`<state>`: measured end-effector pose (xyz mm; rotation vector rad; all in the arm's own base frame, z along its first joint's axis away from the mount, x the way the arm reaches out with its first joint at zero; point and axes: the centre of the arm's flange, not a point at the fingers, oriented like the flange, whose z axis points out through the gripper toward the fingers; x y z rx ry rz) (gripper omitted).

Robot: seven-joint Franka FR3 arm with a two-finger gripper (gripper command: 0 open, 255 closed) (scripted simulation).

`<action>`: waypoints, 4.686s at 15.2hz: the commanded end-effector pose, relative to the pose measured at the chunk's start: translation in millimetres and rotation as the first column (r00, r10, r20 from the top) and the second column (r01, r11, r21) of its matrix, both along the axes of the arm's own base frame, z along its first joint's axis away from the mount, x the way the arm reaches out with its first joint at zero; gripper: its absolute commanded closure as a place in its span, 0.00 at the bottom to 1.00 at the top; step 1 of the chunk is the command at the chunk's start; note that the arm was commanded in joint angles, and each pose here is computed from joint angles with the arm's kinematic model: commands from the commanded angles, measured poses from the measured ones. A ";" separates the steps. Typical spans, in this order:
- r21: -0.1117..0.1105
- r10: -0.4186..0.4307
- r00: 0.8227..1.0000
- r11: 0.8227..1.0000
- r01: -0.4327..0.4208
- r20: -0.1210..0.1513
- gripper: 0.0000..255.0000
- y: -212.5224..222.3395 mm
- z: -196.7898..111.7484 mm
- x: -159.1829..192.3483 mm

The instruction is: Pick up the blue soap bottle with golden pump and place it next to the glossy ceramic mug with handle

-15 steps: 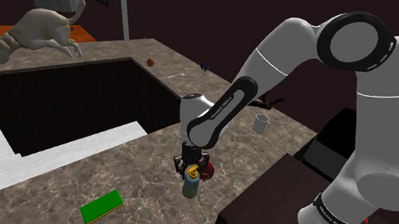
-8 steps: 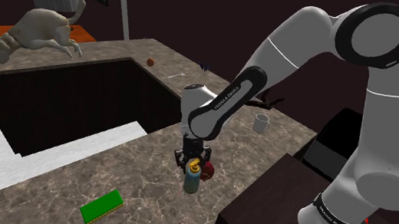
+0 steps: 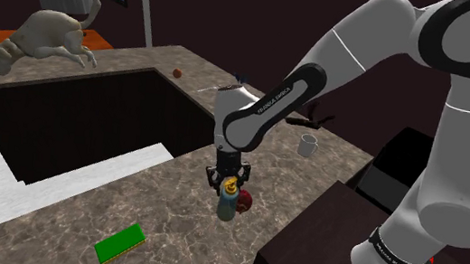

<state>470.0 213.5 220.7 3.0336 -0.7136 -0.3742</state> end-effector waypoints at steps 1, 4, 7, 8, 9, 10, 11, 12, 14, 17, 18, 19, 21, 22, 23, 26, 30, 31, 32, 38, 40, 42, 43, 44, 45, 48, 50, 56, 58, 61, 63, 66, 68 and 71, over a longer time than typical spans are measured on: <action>0.000 0.000 1.000 1.000 0.000 0.000 1.00 0.0 10.6 -0.8; 0.000 0.000 1.000 1.000 0.000 0.000 1.00 0.0 26.4 -0.8; 0.000 0.000 1.000 1.000 0.000 0.000 1.00 0.0 42.3 -0.8; 0.000 0.000 1.000 1.000 0.000 0.000 1.00 0.0 47.6 -0.8; 0.000 0.000 1.000 1.000 0.000 0.000 1.00 0.0 52.8 -0.8; 0.000 0.000 1.000 1.000 0.000 0.000 1.00 0.0 58.1 -0.8; 0.000 0.000 1.000 1.000 0.000 0.000 1.00 0.0 63.4 -0.8; 0.000 0.000 1.000 1.000 0.000 0.000 1.00 0.0 68.7 -0.8; 0.000 0.000 1.000 1.000 0.000 0.000 1.00 0.0 79.2 -0.8; 0.000 0.000 1.000 1.000 0.000 0.000 1.00 0.0 95.1 -0.8; 0.000 0.000 1.000 1.000 0.000 0.000 1.00 0.0 100.4 -0.8; 0.000 0.000 1.000 1.000 0.000 0.000 1.00 0.0 105.6 -0.8; 0.000 0.000 1.000 1.000 0.000 0.000 1.00 0.0 116.2 -0.8; 0.000 0.000 1.000 1.000 0.000 0.000 1.00 0.0 121.5 -0.8; 0.000 0.000 1.000 1.000 0.000 0.000 1.00 0.0 126.8 -0.8; 0.000 0.000 1.000 1.000 0.000 0.000 1.00 0.0 142.6 -0.8; 0.000 0.000 1.000 1.000 0.000 0.000 1.00 -26.3 149.1 -3.5; 0.000 0.000 1.000 1.000 0.000 0.000 1.00 -39.4 149.1 -4.8; 0.000 0.000 1.000 1.000 0.000 0.000 1.00 -52.6 149.2 -6.1; 0.000 0.000 1.000 1.000 0.000 0.000 1.00 -131.4 149.4 -14.1; 0.000 0.000 1.000 1.000 0.000 0.000 1.00 -157.7 149.5 -16.8; 0.000 0.000 1.000 1.000 0.000 0.000 1.00 -183.9 149.5 -19.4; 0.000 0.000 1.000 1.000 0.000 0.000 1.00 -197.1 149.6 -20.8; 0.000 0.000 1.000 1.000 0.000 0.000 1.00 -210.2 149.6 -22.1; 0.000 0.000 1.000 1.000 0.000 0.000 1.00 -223.3 149.6 -23.4; 0.000 0.000 1.000 1.000 0.000 0.000 1.00 -262.7 149.8 -27.4; 0.000 0.000 1.000 1.000 0.000 0.000 1.00 -289.0 149.8 -30.1; 0.000 0.000 1.000 1.000 0.000 0.000 1.00 -367.8 150.0 -38.1; 0.000 0.000 1.000 1.000 0.000 0.000 1.00 -394.1 150.1 -40.7; 0.000 0.000 1.000 1.000 0.000 0.000 1.00 -433.5 150.2 -44.7; 0.000 0.000 1.000 1.000 0.000 0.000 1.00 -459.8 150.3 -47.4; 0.000 0.000 1.000 1.000 0.000 0.000 1.00 -499.2 150.4 -51.4; 0.000 0.000 1.000 1.000 0.000 0.000 1.00 -525.4 150.5 -54.1; 0.000 0.000 1.000 1.000 0.000 0.000 1.00 -564.9 150.6 -58.0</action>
